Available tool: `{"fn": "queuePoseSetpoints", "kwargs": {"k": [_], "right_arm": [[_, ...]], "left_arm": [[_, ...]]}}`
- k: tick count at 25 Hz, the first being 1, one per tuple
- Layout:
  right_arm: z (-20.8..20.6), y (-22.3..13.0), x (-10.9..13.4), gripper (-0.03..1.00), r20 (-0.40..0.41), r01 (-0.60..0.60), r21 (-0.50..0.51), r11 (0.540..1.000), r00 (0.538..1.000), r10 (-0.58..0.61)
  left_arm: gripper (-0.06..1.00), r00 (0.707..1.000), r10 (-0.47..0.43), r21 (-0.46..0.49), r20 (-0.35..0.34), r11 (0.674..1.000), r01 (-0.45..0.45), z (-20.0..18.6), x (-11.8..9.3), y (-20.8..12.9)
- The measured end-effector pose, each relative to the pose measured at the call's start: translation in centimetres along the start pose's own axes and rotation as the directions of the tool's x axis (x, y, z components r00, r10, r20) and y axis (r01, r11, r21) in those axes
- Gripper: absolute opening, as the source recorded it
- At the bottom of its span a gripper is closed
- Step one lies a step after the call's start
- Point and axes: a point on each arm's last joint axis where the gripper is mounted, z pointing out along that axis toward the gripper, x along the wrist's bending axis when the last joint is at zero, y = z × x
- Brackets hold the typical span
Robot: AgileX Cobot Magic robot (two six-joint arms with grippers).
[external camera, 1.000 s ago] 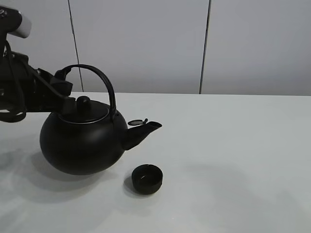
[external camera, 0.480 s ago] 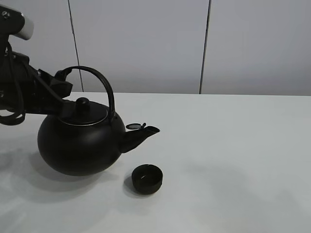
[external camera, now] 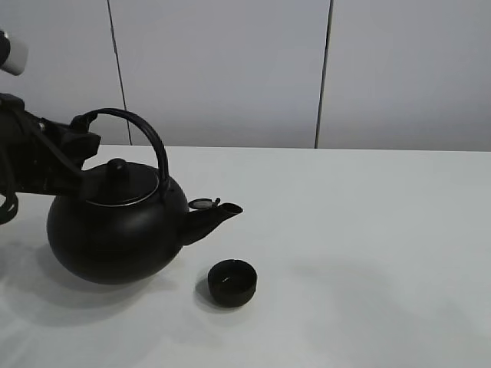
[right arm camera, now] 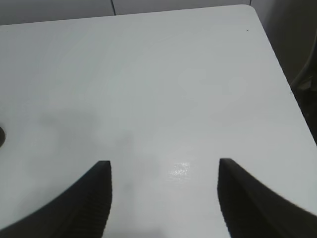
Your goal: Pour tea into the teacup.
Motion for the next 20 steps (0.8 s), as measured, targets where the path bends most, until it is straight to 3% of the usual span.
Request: {"fn": "queuePoseSetpoints", "kwargs": {"k": [9,20], "right_arm": [[0.0,0.0,0.0,0.43,0.000,0.000,0.000,1.000,1.000,0.000],[0.0,0.0,0.0,0.43,0.000,0.000,0.000,1.000,1.000,0.000]], "left_arm": [[0.11,0.998,-0.027,0.010,-0.057,1.000,0.028,-0.4,1.4,-0.8],[0.11,0.999,0.039,0.006,-0.003,0.999,-0.039,-0.6,0.9,-1.0]]}}
